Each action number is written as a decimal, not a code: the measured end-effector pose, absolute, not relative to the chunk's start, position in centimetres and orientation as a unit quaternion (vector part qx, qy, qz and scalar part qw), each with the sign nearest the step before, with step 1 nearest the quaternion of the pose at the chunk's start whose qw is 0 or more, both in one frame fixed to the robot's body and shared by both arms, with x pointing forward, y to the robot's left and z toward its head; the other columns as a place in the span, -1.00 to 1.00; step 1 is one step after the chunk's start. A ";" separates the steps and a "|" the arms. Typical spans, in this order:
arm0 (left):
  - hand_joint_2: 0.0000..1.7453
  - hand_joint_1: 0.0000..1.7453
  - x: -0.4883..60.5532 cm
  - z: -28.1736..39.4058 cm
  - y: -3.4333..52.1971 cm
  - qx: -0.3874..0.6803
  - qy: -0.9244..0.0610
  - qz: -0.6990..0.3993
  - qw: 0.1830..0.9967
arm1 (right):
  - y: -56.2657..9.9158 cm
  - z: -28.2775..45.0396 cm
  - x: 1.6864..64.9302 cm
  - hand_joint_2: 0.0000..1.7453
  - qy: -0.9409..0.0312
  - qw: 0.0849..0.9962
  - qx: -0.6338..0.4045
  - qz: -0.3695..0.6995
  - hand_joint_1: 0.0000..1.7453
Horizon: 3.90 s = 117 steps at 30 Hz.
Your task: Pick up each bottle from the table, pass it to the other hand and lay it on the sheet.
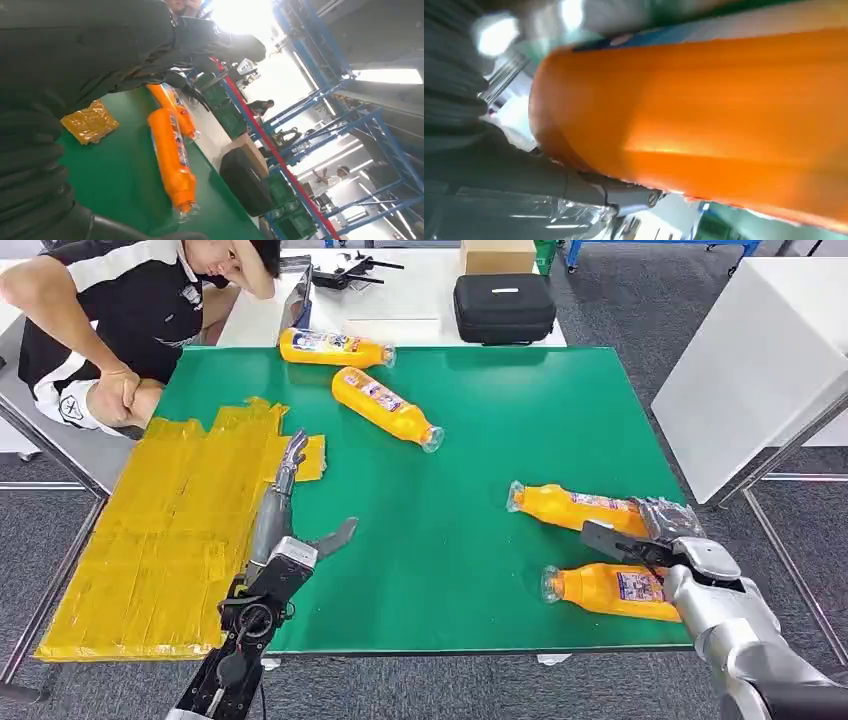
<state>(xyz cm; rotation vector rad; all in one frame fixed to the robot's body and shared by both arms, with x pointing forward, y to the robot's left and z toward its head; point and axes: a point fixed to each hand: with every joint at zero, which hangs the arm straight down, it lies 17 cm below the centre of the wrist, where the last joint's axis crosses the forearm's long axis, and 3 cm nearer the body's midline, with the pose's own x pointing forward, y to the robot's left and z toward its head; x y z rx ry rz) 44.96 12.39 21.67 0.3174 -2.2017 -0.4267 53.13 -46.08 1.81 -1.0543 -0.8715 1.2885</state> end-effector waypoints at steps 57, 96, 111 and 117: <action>1.00 -1.00 42.9 25.9 9.5 -0.012 -0.895 -0.128 0.428 | -15.8 21.4 48.2 1.00 -0.865 0.487 -0.029 0.117 1.00; 1.00 -1.00 42.2 27.0 8.2 -0.040 -0.897 -0.124 0.422 | 1.8 18.3 44.6 1.00 -0.827 0.471 0.084 0.296 1.00; 1.00 0.94 42.3 27.2 8.8 -0.037 -0.900 -0.112 0.419 | 5.2 17.3 42.8 1.00 -0.814 0.458 0.109 0.341 1.00; 1.00 1.00 42.2 27.5 8.9 -0.037 -0.902 -0.110 0.415 | 5.4 17.3 42.7 1.00 -0.813 0.458 0.109 0.341 1.00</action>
